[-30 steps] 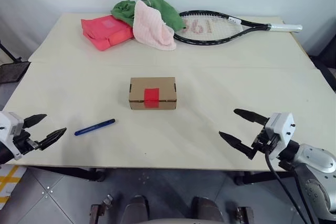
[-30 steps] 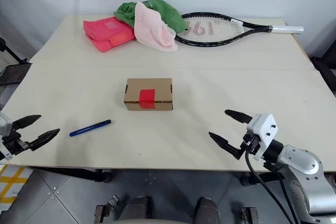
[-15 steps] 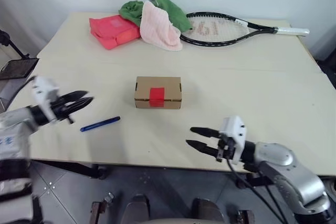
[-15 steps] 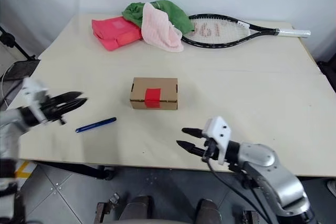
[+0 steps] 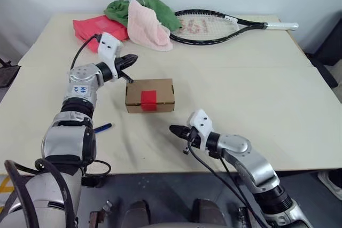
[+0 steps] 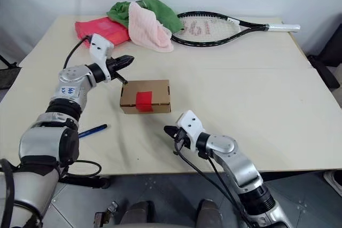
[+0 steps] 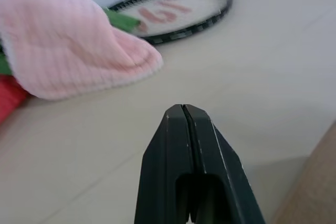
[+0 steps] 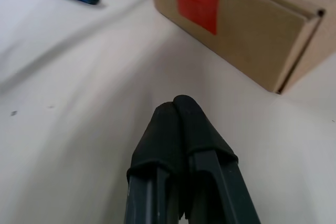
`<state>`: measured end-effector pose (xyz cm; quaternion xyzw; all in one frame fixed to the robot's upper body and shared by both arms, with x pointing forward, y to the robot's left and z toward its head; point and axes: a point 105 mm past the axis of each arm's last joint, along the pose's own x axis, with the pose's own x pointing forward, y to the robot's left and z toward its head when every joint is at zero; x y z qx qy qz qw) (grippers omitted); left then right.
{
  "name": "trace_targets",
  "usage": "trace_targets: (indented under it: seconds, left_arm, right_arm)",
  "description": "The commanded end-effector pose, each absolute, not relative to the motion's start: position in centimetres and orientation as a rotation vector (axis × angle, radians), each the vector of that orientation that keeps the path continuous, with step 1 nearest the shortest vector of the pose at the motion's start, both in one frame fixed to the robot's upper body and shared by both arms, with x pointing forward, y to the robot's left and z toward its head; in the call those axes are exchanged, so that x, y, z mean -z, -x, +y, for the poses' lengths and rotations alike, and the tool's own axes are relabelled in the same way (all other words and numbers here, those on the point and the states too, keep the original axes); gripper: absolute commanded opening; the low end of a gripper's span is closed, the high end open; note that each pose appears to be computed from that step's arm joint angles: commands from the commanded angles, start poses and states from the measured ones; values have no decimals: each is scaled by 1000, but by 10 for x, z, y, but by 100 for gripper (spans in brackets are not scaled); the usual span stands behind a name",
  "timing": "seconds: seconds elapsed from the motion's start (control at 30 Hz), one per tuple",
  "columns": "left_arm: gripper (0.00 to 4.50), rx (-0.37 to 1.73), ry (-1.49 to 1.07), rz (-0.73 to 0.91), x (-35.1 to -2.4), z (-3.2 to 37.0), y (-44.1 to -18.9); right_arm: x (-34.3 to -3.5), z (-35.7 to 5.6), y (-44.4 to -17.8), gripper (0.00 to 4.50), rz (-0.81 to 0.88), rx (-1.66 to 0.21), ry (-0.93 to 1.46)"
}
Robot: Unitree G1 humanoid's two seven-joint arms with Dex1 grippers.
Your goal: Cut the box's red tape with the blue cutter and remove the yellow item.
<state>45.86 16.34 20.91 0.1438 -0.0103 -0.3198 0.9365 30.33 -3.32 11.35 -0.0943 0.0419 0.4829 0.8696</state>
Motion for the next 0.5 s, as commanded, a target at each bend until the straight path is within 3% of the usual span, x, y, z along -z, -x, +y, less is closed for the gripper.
trace_targets:
  seconds: [0.03, 0.17, 0.37, 0.5]
  left_arm:
    - [0, 683, -350, 28, -205, 156, -459]
    - [0, 719, -324, 118, -193, 160, -455]
    - [0, 844, -203, 394, -170, 174, -435]
    - [0, 870, -195, 470, -171, 181, -428]
  right_arm:
    - [-123, -25, -306, 3, 50, -1010, 186]
    - [-125, -24, -307, 3, 46, -1011, 171]
    - [-128, -24, -310, 3, 38, -1006, 161]
    - [-131, -22, -314, 3, 26, -1006, 163]
